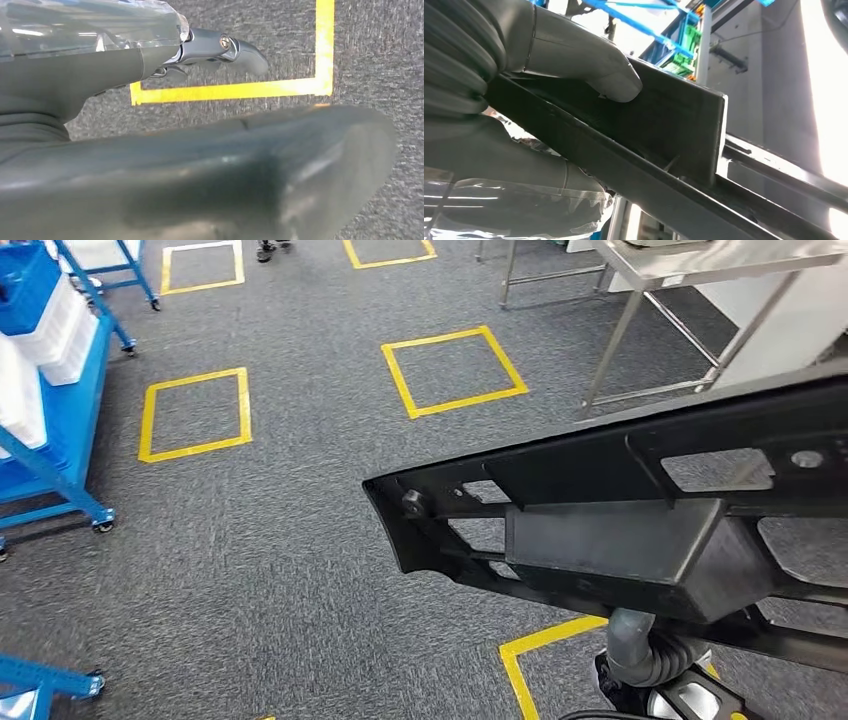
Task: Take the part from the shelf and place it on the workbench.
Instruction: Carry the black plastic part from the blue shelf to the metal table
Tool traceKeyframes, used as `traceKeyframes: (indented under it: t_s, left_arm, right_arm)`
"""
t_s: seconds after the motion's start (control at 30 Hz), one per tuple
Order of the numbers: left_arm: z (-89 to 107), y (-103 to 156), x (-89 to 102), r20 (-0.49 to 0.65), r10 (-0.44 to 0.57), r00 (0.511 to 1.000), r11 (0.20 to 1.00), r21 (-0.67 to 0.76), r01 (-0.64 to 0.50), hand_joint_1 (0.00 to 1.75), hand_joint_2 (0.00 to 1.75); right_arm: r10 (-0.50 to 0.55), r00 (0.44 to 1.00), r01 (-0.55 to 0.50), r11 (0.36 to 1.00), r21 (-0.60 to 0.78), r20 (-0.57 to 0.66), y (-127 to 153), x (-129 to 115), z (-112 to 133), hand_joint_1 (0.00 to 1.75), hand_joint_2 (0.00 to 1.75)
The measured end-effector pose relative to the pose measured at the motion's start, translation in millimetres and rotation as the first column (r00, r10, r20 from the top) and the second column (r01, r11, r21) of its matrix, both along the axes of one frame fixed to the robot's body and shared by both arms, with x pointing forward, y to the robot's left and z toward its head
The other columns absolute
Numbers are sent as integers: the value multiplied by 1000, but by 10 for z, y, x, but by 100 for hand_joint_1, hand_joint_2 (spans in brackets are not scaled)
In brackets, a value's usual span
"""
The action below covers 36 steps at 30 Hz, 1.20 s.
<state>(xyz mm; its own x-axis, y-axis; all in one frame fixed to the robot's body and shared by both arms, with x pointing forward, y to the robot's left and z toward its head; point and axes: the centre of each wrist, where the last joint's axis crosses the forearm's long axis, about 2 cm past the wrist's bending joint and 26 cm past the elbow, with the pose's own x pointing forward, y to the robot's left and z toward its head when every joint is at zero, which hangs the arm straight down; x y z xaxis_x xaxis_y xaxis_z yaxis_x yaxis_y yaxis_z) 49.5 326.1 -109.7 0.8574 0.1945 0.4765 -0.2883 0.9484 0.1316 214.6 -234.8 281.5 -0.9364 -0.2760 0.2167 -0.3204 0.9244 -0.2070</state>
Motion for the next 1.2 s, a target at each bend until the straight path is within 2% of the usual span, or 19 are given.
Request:
traceKeyframes:
  t_s: [0.5, 0.7, 0.83, 1.2]
  left_arm:
    - [-1, -32, 9, -3, 3, 1000, 1000, -9, -3, 0, 0]
    - [1, -78, 39, 4, 2, 1000, 1000, -16, -2, 0, 0]
    - [-6, -83, -14, -6, -1, 1000, 1000, -19, 0, 0, 0]
    - [-3, -109, 24, 8, -10, 1000, 999, -32, 10, 0, 0]
  right_arm:
    - [9, 999, -9, 1000, 6, -31, 9, 49, -51, 175, 175]
    - [-20, 999, 23, 998, 58, -45, 17, 85, -50, 175, 175]
    - [-49, 997, 53, 994, 97, -51, 34, 80, -44, 175, 175]
    - [-74, 996, 80, 989, 127, -51, 46, 69, -28, 175, 175]
